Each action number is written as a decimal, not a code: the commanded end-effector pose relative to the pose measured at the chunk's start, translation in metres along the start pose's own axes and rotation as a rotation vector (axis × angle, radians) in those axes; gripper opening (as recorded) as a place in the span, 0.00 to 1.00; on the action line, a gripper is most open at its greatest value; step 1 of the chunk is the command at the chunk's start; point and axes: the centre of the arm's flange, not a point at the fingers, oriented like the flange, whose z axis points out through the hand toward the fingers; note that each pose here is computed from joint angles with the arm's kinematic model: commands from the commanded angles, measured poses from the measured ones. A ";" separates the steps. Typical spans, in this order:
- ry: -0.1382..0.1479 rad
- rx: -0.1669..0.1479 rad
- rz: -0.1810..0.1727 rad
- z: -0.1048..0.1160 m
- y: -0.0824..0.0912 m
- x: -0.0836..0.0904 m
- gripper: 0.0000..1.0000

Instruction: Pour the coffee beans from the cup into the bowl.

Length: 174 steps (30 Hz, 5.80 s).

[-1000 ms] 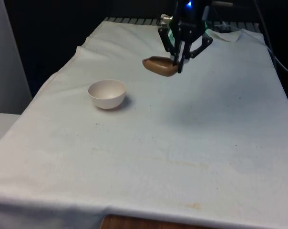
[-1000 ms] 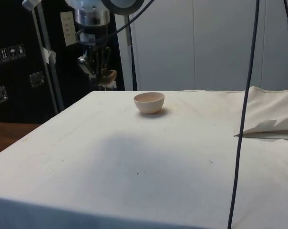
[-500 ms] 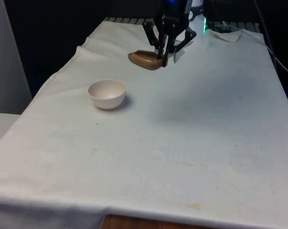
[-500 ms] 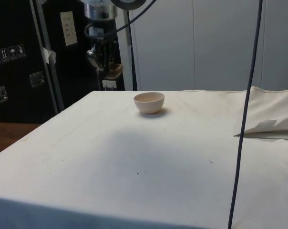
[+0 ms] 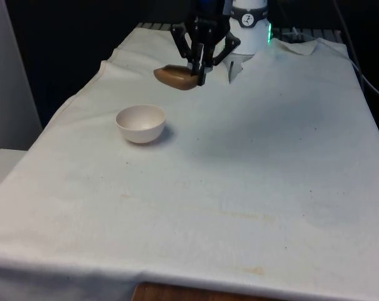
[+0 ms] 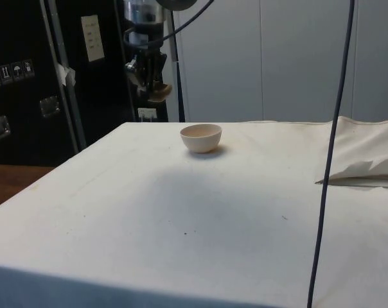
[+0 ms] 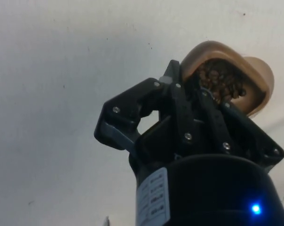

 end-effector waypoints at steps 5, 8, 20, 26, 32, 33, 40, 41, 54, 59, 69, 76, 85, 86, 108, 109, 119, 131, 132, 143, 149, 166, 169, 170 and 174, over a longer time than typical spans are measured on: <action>0.011 0.043 0.017 -0.001 0.014 -0.001 0.00; 0.004 0.038 0.019 0.001 0.018 0.000 0.00; -0.005 0.071 0.036 0.002 0.053 -0.010 0.00; -0.013 0.092 0.046 0.003 0.066 -0.012 0.00; -0.022 0.133 0.061 0.006 0.080 -0.013 0.00; -0.023 0.120 0.061 0.008 0.081 -0.012 0.00; -0.023 0.161 0.076 0.010 0.095 -0.014 0.00; -0.024 0.181 0.079 0.008 0.096 -0.016 0.00; -0.019 0.262 0.108 0.012 0.120 -0.019 0.00; -0.014 0.301 0.123 0.014 0.131 -0.021 0.00; -0.005 0.366 0.144 0.017 0.150 -0.025 0.00; 0.000 0.412 0.159 0.021 0.163 -0.028 0.00; 0.000 0.473 0.180 0.029 0.182 -0.033 0.00; 0.000 0.480 0.182 0.030 0.184 -0.034 0.00; 0.006 0.638 0.228 0.052 0.224 -0.048 0.00; 0.007 0.645 0.228 0.053 0.225 -0.048 0.00; 0.010 0.716 0.248 0.064 0.239 -0.054 0.00; 0.018 0.794 0.267 0.073 0.254 -0.061 0.00; 0.021 0.811 0.271 0.074 0.257 -0.062 0.00; 0.040 0.885 0.280 0.077 0.257 -0.065 0.00; 0.047 0.916 0.280 0.079 0.252 -0.067 0.00; 0.059 0.992 0.274 0.087 0.240 -0.078 0.00; 0.068 1.012 0.278 0.087 0.239 -0.082 0.00; 0.068 1.016 0.278 0.087 0.239 -0.082 0.00; 0.070 1.040 0.280 0.089 0.238 -0.087 0.00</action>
